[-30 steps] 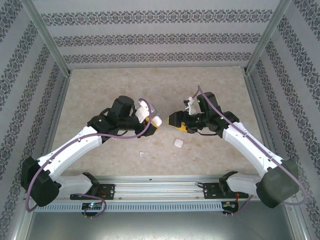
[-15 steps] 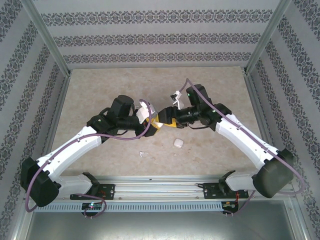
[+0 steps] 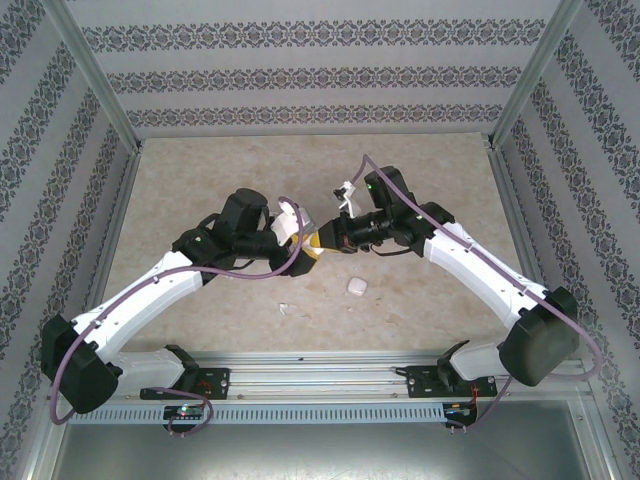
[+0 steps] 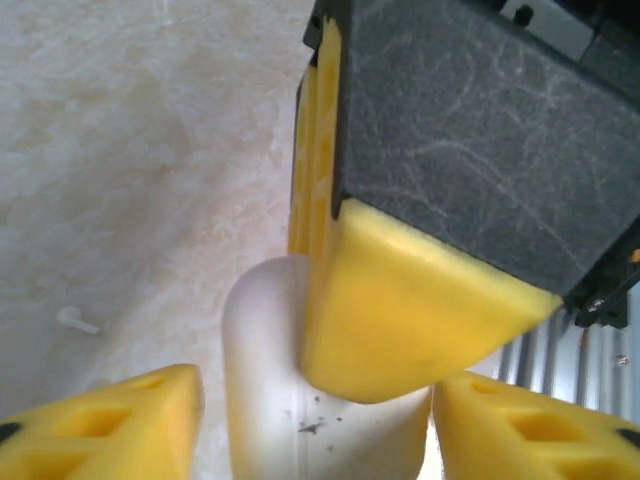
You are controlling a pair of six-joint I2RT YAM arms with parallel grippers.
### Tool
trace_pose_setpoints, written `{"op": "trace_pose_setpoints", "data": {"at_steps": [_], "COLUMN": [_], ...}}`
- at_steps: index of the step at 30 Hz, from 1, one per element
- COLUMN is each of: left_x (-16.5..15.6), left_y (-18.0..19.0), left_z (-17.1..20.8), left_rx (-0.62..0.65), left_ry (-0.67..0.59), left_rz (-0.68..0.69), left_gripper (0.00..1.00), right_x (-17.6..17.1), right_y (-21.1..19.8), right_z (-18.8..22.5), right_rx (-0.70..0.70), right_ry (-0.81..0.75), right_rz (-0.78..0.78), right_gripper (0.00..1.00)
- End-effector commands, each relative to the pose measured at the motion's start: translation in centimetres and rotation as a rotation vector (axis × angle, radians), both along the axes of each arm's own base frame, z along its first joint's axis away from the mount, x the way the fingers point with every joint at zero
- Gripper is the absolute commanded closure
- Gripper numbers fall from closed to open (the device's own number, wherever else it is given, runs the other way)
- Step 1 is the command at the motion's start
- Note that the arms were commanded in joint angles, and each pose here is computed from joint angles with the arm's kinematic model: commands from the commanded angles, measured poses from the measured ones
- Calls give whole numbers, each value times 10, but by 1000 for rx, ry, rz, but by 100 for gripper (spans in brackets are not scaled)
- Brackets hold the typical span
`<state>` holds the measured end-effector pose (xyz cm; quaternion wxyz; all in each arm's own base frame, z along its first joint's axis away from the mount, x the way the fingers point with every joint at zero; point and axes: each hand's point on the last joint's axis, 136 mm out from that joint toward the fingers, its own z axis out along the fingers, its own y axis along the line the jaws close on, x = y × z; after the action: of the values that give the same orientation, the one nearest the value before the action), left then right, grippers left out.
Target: Insert wireless bluetooth earbuds into charging case
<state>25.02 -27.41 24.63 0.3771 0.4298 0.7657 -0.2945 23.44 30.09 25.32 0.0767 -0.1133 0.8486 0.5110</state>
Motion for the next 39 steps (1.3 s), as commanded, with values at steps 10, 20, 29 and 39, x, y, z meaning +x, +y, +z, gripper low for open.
{"op": "trace_pose_setpoints", "data": {"at_steps": [10, 20, 29, 39], "left_x": [46, 44, 45, 44], "left_y": [59, 56, 37, 35], "left_z": [89, 127, 136, 142], "left_rx": [-324, -727, -805, -830], "left_ry": [137, 369, 461, 456], "left_rz": [451, 310, 152, 116], "left_gripper": [25, 16, 32, 43], "right_x": [53, 59, 50, 53], "right_y": [-21, -15, 0, 14], "right_z": [59, 114, 139, 147], "right_rx": [238, 460, 541, 586], "right_ry": [-247, -374, -420, -417], "right_rz": [-271, -296, -236, -242], "right_gripper": [96, 98, 97, 98]}}
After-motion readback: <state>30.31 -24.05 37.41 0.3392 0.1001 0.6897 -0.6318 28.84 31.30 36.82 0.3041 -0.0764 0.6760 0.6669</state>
